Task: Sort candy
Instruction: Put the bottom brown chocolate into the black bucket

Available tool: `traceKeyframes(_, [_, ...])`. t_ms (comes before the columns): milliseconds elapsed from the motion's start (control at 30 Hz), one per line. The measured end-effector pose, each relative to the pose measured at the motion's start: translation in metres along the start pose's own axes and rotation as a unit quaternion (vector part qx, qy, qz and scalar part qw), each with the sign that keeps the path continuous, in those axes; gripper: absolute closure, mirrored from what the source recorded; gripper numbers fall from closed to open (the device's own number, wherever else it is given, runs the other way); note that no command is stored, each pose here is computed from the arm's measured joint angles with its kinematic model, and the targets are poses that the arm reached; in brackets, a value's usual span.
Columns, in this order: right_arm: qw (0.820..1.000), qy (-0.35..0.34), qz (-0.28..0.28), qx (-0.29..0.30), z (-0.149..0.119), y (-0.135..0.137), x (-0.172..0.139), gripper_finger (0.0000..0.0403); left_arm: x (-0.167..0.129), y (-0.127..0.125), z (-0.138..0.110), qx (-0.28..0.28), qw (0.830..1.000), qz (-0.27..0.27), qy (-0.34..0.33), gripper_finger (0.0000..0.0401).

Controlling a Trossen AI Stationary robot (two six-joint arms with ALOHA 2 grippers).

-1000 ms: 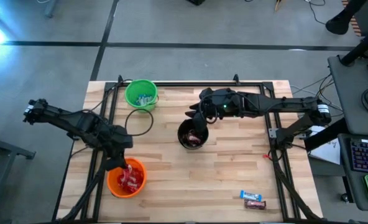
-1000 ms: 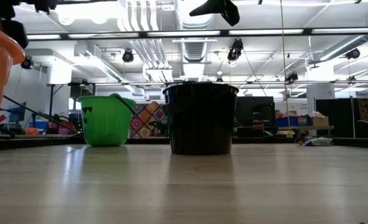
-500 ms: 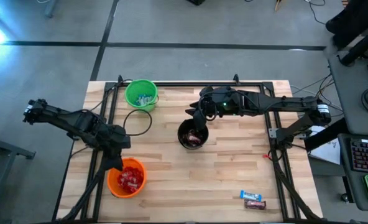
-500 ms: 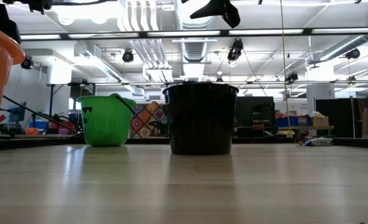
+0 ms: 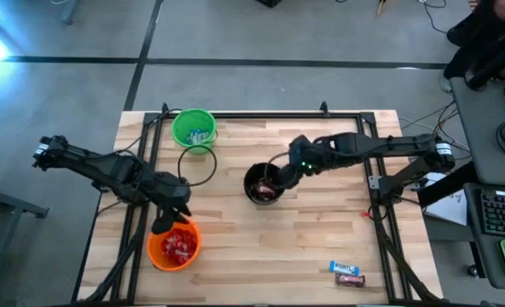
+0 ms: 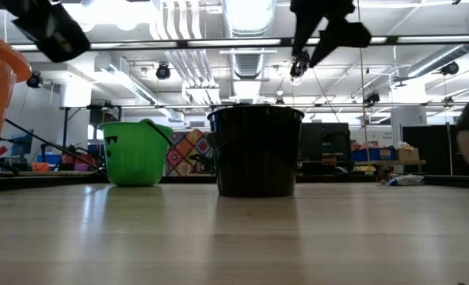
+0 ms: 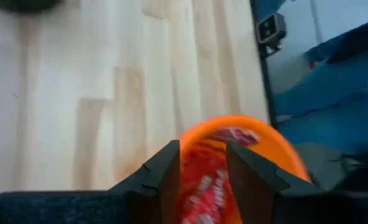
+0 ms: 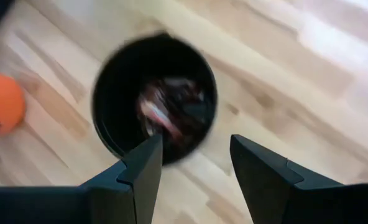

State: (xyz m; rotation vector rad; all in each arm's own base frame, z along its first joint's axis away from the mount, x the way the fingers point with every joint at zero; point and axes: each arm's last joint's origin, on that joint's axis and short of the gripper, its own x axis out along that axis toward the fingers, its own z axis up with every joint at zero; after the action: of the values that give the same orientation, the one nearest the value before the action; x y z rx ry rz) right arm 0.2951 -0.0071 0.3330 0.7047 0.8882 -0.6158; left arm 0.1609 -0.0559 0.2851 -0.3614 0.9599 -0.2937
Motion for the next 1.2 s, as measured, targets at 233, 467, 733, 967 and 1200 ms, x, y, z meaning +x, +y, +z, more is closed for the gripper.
traceKeyframes(233, [0.996,0.063,-0.046,0.03,-0.027,0.001,-0.005,0.022,0.001,0.01,0.006,0.052,0.995,0.08,-0.031,0.0321])
traceKeyframes(467, [0.986,0.132,-0.088,0.043,-0.063,0.008,-0.017,0.022,-0.003,0.013,0.01,0.087,0.99,0.097,-0.056,0.0325])
traceKeyframes(733, [0.983,0.157,-0.076,0.053,-0.107,0.026,-0.033,0.022,-0.003,0.013,0.012,0.133,0.985,0.096,-0.061,0.0325])
traceKeyframes(967, [0.981,0.171,-0.068,0.064,-0.144,0.036,-0.048,0.022,-0.004,0.013,0.012,0.147,0.983,0.097,-0.061,0.0325])
traceKeyframes(1200, [0.975,0.181,-0.074,0.109,-0.176,0.039,-0.063,0.022,-0.004,0.013,0.012,0.164,0.979,0.104,-0.061,0.0325])
